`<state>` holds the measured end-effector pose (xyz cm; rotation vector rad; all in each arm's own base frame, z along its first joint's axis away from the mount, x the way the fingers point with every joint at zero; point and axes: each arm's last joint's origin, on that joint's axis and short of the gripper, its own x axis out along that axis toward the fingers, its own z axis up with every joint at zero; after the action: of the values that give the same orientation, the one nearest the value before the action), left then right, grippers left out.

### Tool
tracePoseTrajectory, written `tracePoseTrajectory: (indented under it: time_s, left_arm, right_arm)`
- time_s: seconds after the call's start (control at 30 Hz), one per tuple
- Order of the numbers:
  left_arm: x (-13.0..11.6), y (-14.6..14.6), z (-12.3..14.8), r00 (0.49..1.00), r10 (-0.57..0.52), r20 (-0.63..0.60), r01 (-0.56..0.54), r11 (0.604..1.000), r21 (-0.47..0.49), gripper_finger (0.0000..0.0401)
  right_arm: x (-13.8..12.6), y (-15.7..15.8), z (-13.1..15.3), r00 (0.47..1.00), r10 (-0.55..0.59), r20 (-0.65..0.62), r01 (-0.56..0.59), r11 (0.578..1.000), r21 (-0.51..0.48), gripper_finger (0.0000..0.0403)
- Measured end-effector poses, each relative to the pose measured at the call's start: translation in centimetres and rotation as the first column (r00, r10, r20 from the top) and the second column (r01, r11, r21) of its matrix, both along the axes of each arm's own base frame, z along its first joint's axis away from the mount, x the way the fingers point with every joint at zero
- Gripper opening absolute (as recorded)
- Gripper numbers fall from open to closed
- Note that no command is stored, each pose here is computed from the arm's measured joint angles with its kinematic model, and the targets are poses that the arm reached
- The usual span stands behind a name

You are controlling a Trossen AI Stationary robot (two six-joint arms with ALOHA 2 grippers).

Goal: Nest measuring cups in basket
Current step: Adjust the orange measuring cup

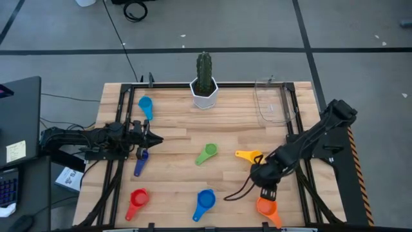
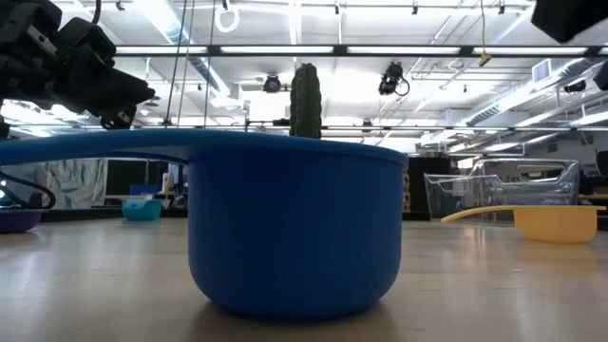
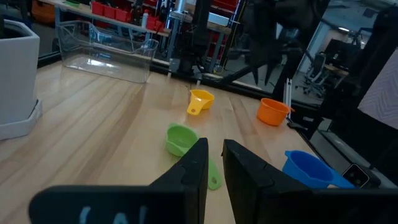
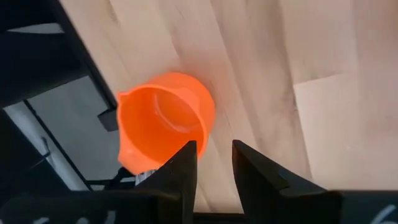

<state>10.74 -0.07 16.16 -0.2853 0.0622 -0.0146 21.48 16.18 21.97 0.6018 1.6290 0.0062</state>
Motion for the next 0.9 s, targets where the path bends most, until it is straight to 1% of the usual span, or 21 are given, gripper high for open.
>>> tracePoseTrajectory:
  time_s: [0.1, 0.2, 0.47, 0.57, 0.7, 0.83, 0.9]
  left_arm:
    - [0.0, 0.0, 0.0, 1.000, 0.000, 0.000, 0.000, 1.000, 0.000, 0.0055]
    - [0.0, 0.0, 0.0, 1.000, 0.000, 0.000, 0.000, 1.000, 0.000, 0.0055]
    - [0.0, 0.0, 0.0, 1.000, 0.000, 0.001, 0.000, 1.000, -0.001, 0.0055]
    - [0.0, 0.0, 0.0, 1.000, 0.000, 0.002, 0.000, 1.000, -0.001, 0.0055]
    - [0.0, 0.0, 0.0, 1.000, 0.000, 0.002, 0.000, 1.000, -0.001, 0.0055]
    - [0.0, 0.0, 0.0, 1.000, 0.001, 0.003, -0.001, 1.000, -0.001, 0.0055]
    - [0.0, 0.0, 0.1, 1.000, 0.001, 0.009, -0.001, 1.000, -0.001, 0.0055]
  right_arm:
    - [0.4, 0.6, -1.2, 0.999, 0.011, -0.039, -0.011, 1.000, -0.002, 0.0107]
    - [0.8, 1.1, -2.1, 0.997, 0.027, -0.075, -0.025, 0.999, 0.023, 0.0107]
    - [1.5, 2.2, -4.2, 0.994, 0.066, -0.086, -0.065, 0.998, 0.019, 0.0107]
    - [1.4, 2.5, -4.9, 0.992, 0.081, -0.096, -0.082, 0.997, -0.007, 0.0107]
    - [1.3, 2.8, -5.3, 0.989, 0.111, -0.094, -0.113, 0.994, -0.016, 0.0107]
    - [1.2, 2.9, -5.6, 0.991, 0.109, -0.072, -0.115, 0.991, -0.074, 0.0106]
    - [1.2, 2.8, -5.6, 0.993, 0.107, -0.055, -0.113, 0.988, -0.110, 0.0099]
